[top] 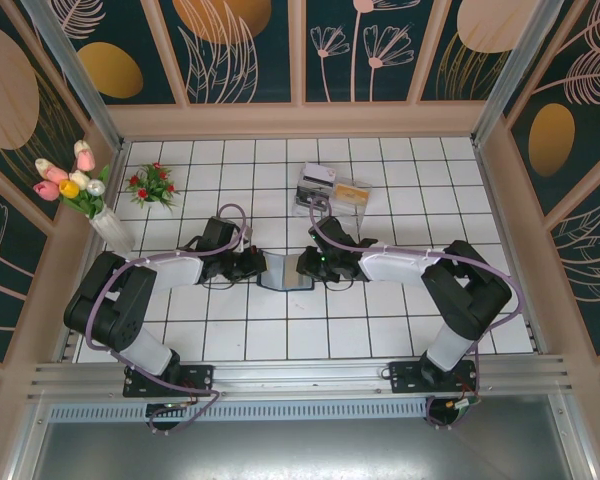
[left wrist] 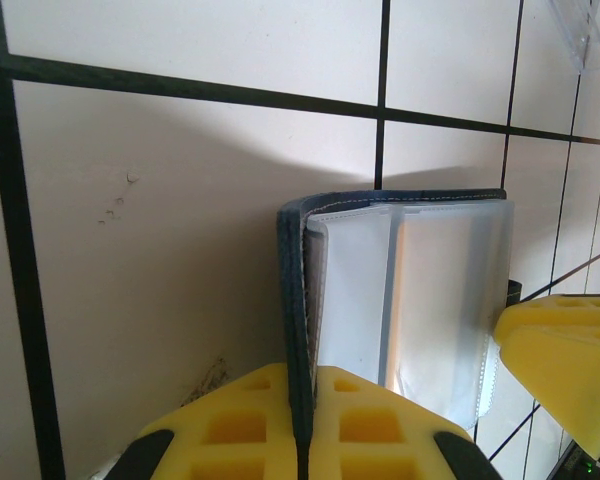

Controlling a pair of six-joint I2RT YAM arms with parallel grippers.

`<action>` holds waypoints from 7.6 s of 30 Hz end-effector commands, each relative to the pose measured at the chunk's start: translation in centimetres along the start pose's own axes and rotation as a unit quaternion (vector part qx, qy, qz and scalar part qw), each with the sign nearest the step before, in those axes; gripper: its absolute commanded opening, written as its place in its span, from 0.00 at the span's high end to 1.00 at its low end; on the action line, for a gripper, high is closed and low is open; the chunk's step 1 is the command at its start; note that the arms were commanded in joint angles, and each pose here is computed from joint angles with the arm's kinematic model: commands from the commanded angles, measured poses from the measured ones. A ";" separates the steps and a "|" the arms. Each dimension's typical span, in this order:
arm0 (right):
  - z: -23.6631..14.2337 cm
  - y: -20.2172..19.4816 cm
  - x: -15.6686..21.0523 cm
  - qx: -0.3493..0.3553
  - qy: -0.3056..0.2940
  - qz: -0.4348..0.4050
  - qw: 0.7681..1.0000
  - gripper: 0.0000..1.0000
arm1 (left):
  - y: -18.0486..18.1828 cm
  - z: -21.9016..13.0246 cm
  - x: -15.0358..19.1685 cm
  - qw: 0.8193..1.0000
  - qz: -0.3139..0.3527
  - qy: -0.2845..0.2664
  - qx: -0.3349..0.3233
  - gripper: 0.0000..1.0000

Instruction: Take the credit cards out of the card holder

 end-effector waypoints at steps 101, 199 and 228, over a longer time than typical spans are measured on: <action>-0.9 4.1 -2.4 -0.088 -0.027 0.006 0.996 0.71 | -9.0 -5.5 -3.6 0.995 0.067 -0.074 -0.006 0.87; 4.1 -5.1 0.4 0.069 0.033 0.053 0.996 0.86 | -2.6 2.8 1.8 0.993 -0.081 0.021 0.083 0.89; -1.4 2.9 -3.0 -0.070 -0.020 -0.013 0.997 0.83 | -1.2 0.8 1.9 0.999 -0.050 -0.003 0.019 1.00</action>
Point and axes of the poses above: each hand's point on the last joint's axis, 136 mm out from that joint toward the fingers, its own z axis out along the fingers, its own y axis along the line the jaws close on, x = y × z, the point moved 4 cm from there along -z, back along the fingers, and after that the axes turned 8 degrees about z, right-handed, at the moved point
